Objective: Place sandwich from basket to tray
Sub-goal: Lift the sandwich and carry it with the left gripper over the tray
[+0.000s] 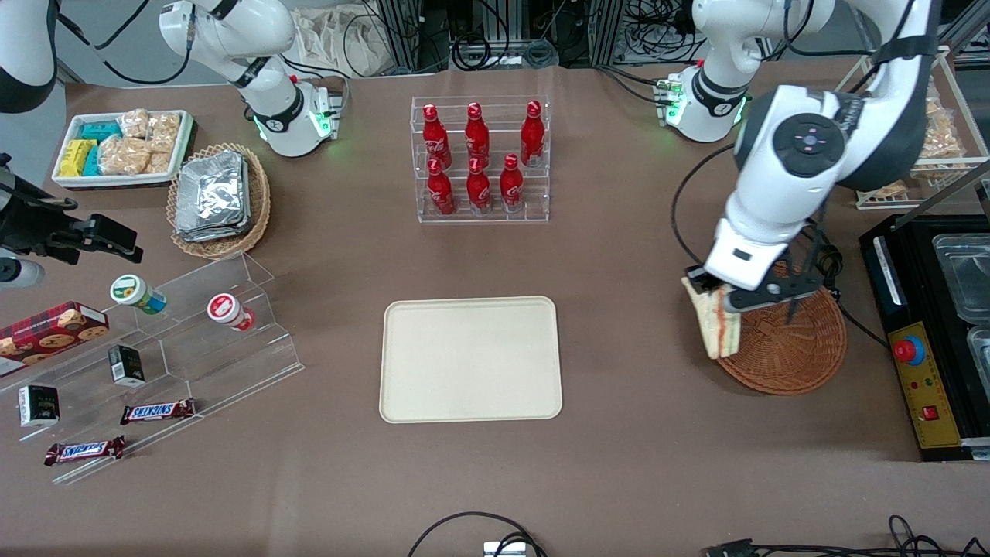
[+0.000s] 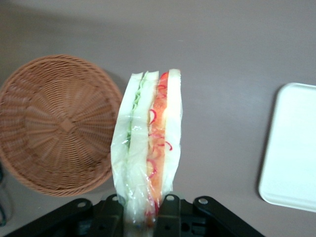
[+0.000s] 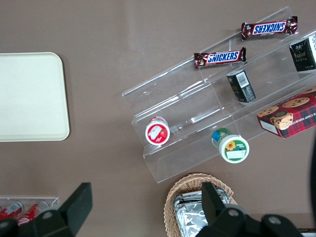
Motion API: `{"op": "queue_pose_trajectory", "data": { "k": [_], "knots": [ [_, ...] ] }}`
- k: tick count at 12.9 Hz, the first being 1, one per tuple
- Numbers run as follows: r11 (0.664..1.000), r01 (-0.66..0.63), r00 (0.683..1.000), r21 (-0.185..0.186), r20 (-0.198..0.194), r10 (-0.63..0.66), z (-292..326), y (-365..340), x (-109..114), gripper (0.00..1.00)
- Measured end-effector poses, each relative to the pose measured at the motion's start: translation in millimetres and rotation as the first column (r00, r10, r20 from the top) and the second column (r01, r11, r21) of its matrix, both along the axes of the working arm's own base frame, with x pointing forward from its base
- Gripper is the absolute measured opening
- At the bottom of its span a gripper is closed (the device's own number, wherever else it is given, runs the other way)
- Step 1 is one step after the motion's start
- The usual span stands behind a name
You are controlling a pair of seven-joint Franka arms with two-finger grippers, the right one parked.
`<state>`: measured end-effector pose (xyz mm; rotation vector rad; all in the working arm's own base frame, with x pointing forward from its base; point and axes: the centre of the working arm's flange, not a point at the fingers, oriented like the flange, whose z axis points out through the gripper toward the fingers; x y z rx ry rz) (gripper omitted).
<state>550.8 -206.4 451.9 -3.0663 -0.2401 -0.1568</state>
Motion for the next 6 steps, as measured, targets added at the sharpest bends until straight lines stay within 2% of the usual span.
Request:
{"op": "queue_pose_trajectory", "data": {
  "k": [3, 6],
  "knots": [
    [0.994, 0.106, 0.994, -0.011, -0.009, -0.106, 1.2, -67.0, -0.7, 0.17],
    [0.978, 0.206, 0.978, 0.031, -0.025, -0.205, -9.8, -126.9, 5.7, 0.17]
  ]
}}
